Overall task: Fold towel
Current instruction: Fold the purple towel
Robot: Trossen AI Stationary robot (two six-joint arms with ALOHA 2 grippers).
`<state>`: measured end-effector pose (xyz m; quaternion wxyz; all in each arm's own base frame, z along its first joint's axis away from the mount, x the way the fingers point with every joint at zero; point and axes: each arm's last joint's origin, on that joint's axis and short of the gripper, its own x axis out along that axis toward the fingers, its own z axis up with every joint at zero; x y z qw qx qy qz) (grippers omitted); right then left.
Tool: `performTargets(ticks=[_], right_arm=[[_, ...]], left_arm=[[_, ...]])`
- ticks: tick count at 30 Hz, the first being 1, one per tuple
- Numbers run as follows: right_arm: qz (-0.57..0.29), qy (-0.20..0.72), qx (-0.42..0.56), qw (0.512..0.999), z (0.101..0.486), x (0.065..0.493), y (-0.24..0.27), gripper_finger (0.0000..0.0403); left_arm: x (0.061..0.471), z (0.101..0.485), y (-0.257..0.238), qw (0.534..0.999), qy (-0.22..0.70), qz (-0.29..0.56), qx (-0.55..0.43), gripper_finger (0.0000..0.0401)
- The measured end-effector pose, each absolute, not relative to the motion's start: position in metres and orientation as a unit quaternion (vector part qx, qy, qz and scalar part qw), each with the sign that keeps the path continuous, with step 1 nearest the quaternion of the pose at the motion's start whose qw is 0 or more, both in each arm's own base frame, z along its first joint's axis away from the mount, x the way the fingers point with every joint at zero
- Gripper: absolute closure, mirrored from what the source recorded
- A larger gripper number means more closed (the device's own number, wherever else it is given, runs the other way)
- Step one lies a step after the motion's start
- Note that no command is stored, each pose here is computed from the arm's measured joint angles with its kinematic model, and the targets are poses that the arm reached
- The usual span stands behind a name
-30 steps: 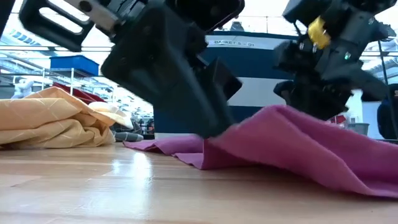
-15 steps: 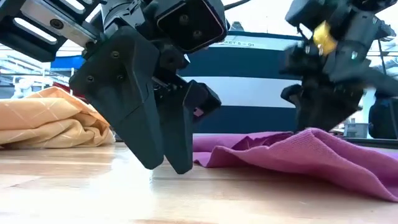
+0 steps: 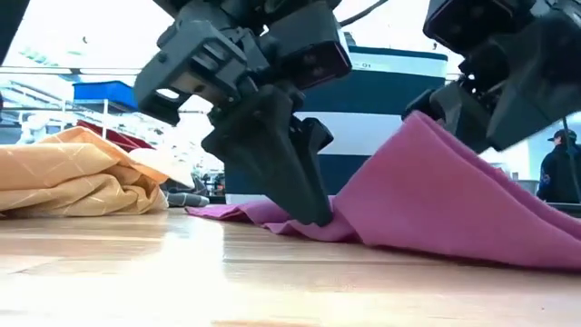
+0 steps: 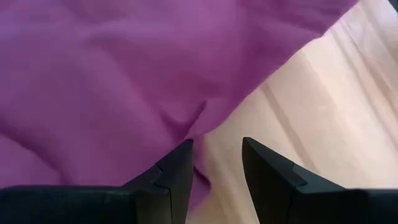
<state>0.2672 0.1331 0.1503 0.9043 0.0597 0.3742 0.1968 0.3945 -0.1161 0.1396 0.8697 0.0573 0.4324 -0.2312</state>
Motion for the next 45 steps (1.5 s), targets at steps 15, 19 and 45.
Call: performTargets(ticks=[15,19,45], right_arm=[[0.230,0.406,0.073,0.881,0.104,0.268,0.164,0.0273],[0.248,0.421,0.086,0.868,0.111,0.259,0.171,0.0273],[0.032,0.397,-0.224,0.889,0.122,0.282,0.130,0.0273]], left_arm=[[0.381,0.136,-0.115,0.834,0.497,-0.236,0.054,0.0257],[0.382,0.138,-0.106,0.835,0.498,-0.225,0.059,0.0257],[0.387,0.148,-0.101,0.854,0.469,-0.215,0.063,0.0257]])
